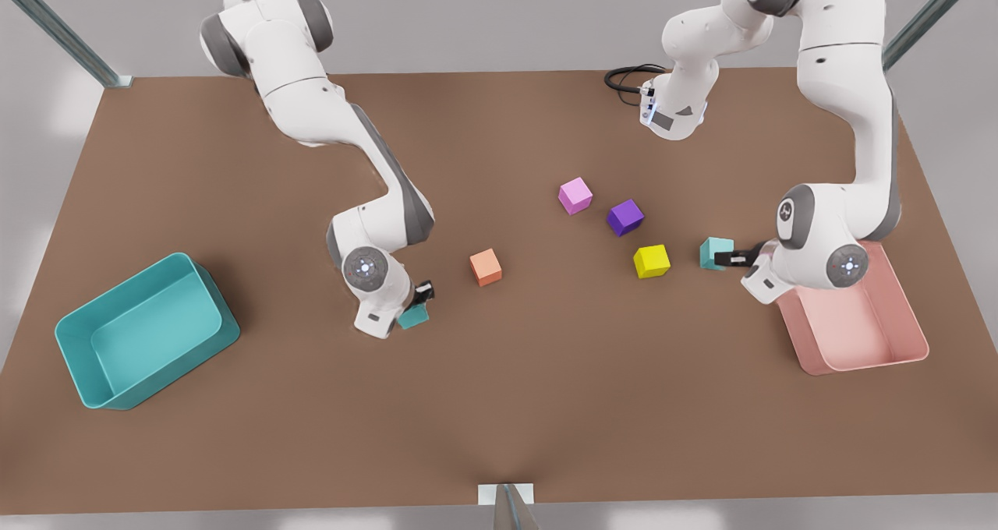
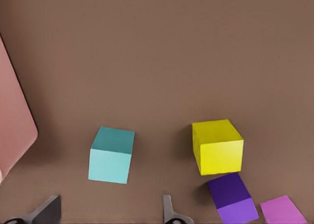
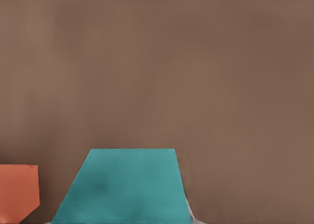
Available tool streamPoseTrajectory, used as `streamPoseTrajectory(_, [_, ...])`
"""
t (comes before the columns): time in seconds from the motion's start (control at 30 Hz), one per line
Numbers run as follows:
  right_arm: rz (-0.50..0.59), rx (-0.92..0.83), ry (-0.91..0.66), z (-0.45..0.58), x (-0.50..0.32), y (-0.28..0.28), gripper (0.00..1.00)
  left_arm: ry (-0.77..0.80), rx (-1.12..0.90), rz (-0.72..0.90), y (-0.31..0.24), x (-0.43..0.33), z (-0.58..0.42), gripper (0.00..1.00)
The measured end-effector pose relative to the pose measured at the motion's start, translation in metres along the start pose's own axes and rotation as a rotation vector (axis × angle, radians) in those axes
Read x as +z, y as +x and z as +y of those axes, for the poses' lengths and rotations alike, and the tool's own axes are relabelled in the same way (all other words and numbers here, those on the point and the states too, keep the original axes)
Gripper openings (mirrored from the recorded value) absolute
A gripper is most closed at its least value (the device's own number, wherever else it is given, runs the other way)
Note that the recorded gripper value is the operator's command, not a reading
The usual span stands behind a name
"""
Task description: Stack the two blue cubes on top of each other
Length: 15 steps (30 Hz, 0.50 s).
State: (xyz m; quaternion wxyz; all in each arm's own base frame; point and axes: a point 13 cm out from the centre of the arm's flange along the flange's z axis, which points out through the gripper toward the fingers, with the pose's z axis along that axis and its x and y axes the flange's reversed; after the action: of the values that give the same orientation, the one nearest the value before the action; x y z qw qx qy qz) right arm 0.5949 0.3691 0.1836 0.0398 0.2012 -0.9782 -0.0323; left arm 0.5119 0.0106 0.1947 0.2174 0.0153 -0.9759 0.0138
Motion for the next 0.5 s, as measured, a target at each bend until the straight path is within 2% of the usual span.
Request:
streamPoseTrajectory(0.07, [-0.014, -0.052, -0.015, 0.103, 0.007, -0.003, 0.53, -0.002, -0.039, 0.024, 0.007, 0.034, 0.019, 1.00])
streamPoseTrajectory(0.13, [-0.018, -0.035, -0.021, 0.160, 0.026, -0.001, 0.53, -0.001, -0.049, 0.014, 0.006, 0.055, 0.028, 1.00])
streamPoseTrajectory(0.4, [-0.125, 0.186, -0.082, 0.246, 0.063, -0.018, 0.54, -0.018, 0.072, -0.013, 0.016, 0.120, 0.027, 1.00])
streamPoseTrajectory(0.5, [-0.125, 0.275, -0.087, 0.249, 0.096, -0.019, 0.56, -0.021, 0.113, -0.033, 0.014, 0.131, 0.028, 1.00])
